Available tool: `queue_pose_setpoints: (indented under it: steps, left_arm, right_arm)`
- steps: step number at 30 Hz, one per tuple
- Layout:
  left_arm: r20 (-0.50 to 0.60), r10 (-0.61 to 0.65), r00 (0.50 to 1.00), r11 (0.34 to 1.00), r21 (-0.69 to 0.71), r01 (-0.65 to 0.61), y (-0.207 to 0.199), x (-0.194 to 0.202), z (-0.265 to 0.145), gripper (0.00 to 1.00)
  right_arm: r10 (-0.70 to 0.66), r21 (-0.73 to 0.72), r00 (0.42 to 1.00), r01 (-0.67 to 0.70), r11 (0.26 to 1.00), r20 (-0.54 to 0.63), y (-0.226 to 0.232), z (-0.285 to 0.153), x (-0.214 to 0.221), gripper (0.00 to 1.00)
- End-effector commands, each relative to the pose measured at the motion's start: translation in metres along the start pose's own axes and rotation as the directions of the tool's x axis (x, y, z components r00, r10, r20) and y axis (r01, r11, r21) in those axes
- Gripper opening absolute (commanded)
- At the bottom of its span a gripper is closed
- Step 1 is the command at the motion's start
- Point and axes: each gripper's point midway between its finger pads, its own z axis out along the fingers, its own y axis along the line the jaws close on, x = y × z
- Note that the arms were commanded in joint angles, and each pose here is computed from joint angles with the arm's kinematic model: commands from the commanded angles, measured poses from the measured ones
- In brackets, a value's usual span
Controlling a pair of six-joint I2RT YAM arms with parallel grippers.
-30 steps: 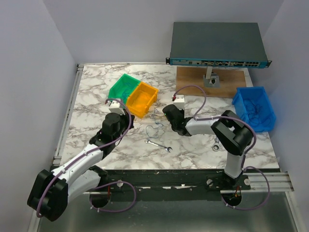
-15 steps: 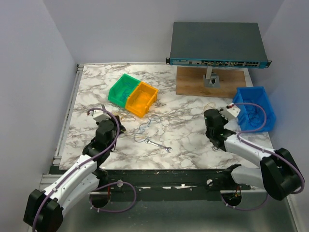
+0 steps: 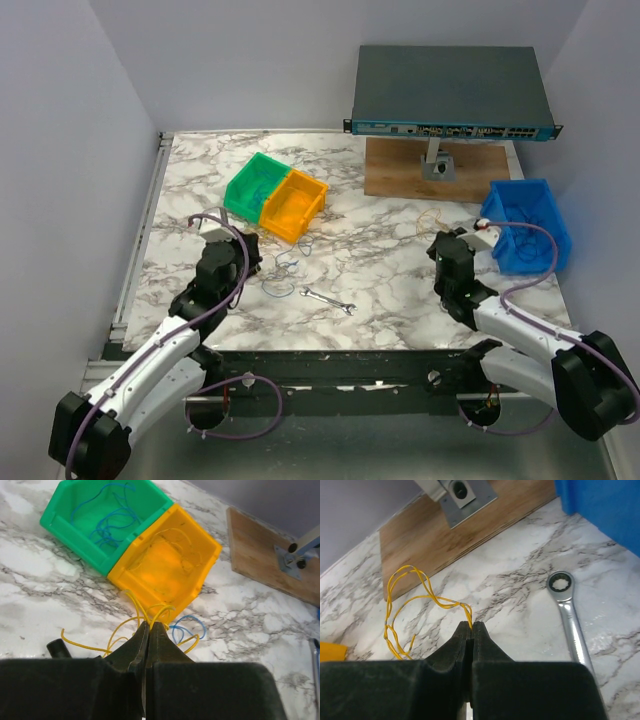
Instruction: Untangle the cables
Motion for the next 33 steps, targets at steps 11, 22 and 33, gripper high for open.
queue_pose_setpoints:
  steps: [11,22,33]
  left_arm:
    - [-0.105,0.056,0.993,0.961,0.276,-0.025,-0.116,-0.126,-0.075,0.0]
    - [-0.087,0.191,0.978,0.921,0.36,-0.148,-0.158,-0.192,-0.099,0.0]
    - [-0.138,0.27,0.953,0.93,0.294,-0.221,-0.137,-0.175,-0.098,0.0]
  right_arm:
    - [-0.109,-0.445,0.993,0.074,0.892,-0.053,0.075,-0.023,0.011,0.01]
    - [-0.128,-0.515,0.99,0.08,0.853,-0.059,0.086,-0.03,0.016,0.01]
    - [-0.239,-0.75,0.961,0.057,0.659,-0.137,0.144,-0.053,0.046,0.01]
